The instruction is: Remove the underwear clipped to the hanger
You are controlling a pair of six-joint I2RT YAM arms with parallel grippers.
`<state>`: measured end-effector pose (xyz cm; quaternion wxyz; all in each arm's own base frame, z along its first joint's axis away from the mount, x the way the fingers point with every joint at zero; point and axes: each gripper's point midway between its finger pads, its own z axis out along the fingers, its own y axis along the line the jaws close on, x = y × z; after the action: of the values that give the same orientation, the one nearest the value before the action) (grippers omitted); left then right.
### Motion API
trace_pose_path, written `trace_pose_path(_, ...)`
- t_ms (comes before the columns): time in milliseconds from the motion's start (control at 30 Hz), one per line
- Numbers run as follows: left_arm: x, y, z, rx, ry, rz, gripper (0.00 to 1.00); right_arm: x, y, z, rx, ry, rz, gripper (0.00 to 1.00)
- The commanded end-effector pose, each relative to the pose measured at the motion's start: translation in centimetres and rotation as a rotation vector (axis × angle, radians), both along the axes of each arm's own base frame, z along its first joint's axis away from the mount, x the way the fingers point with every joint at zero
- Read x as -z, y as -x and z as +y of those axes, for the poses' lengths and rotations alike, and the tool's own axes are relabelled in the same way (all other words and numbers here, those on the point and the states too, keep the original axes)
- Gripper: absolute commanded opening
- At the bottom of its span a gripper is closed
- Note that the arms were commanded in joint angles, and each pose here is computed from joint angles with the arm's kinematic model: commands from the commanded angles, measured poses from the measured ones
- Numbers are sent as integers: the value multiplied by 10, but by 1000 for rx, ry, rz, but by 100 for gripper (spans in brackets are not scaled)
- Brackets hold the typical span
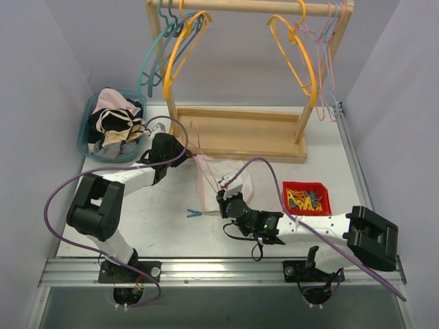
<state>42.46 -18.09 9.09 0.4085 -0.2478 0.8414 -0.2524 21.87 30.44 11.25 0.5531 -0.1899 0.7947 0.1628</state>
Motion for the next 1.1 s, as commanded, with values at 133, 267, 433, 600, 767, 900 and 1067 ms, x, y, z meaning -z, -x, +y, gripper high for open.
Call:
trace_pose_path(133, 5, 3, 9, -10, 40, 4, 3, -17, -8, 4, 56, -55, -33, 0)
trace_pose_path(267, -5, 8, 11, -8, 93, -33, 3, -15, -13, -5, 117, -36, -34, 0)
trace_pose_path(433, -9, 22, 15, -17, 157, -43, 3, -3, -19, -17, 177, 4, -18, 0)
trace_pose_path(600, -31, 32, 20, -14, 234, -102, 3, 1, -22, -24, 206, 6, -8, 0)
trace_pose_path(767, -48, 43, 20, 9, 296, -122, 3, -3, -26, -32, 235, 5, -14, 0)
trace_pose_path(900, -52, 60, 20, 21, 352, -128, 3, -2, -27, -40, 258, 10, -14, 0)
trace_pose_path(1067, -69, 75, 16, 66, 413, -160, 3, -7, -25, -44, 258, -13, -17, 0)
